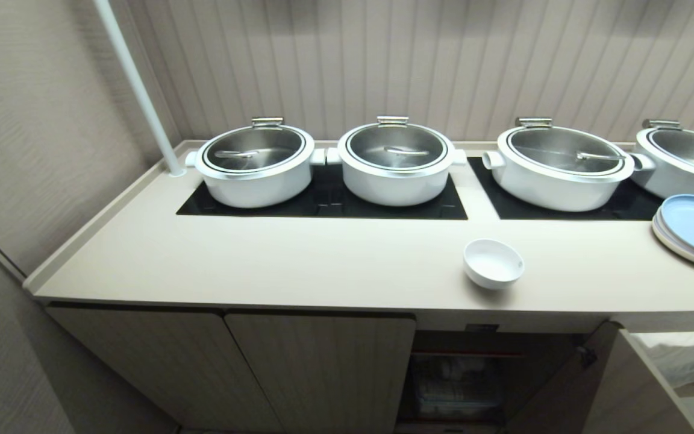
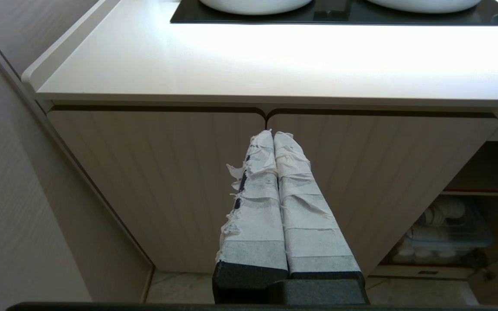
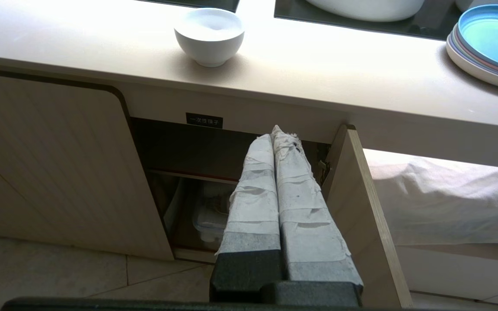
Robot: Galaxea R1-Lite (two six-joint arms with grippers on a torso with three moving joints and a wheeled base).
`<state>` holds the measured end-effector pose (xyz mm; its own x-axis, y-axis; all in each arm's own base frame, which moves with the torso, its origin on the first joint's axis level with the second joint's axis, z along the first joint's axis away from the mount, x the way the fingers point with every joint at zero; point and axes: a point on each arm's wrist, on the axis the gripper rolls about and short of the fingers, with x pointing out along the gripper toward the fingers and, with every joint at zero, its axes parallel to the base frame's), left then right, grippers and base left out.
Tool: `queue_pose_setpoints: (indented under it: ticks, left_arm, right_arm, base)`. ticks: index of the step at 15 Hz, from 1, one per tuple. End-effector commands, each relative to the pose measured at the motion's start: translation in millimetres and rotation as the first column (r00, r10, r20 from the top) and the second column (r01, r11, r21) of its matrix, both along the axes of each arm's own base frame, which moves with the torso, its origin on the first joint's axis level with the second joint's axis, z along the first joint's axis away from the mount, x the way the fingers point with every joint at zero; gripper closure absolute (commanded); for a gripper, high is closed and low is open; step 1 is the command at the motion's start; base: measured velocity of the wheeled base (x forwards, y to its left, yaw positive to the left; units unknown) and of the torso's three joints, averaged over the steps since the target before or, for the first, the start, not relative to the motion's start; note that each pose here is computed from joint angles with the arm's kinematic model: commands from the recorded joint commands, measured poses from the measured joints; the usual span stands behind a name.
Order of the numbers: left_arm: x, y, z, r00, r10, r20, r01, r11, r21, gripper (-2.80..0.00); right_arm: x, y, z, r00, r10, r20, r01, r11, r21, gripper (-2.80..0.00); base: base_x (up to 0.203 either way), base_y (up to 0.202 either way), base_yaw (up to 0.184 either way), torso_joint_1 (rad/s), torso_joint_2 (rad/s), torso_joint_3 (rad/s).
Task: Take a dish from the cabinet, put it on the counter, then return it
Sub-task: Pick up the bowl from the table
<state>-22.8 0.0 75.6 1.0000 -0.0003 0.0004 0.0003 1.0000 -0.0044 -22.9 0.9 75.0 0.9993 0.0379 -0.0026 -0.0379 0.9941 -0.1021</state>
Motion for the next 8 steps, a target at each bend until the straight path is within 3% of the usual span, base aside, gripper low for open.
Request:
queue_pose_setpoints:
  ticks: [1, 8]
  left_arm:
    - [0.0, 0.0, 0.2, 1.0, 0.0, 0.001, 0.0, 1.0, 0.0, 0.0]
    - [0.0, 0.0, 0.2, 1.0, 0.0, 0.001, 0.0, 1.0, 0.0, 0.0]
  right_arm:
    - [0.1, 0.0, 0.0, 1.0, 0.002, -0.002, -0.002, 1.0, -0.002, 0.0]
    - [0.1, 0.1, 0.0, 1.0, 0.004, -0.002, -0.004, 1.0, -0.003, 0.0]
  base:
    - [0.0, 0.0, 0.0, 0.0, 0.0, 0.0]
    - [0.0, 0.0, 0.0, 0.0, 0.0, 0.0]
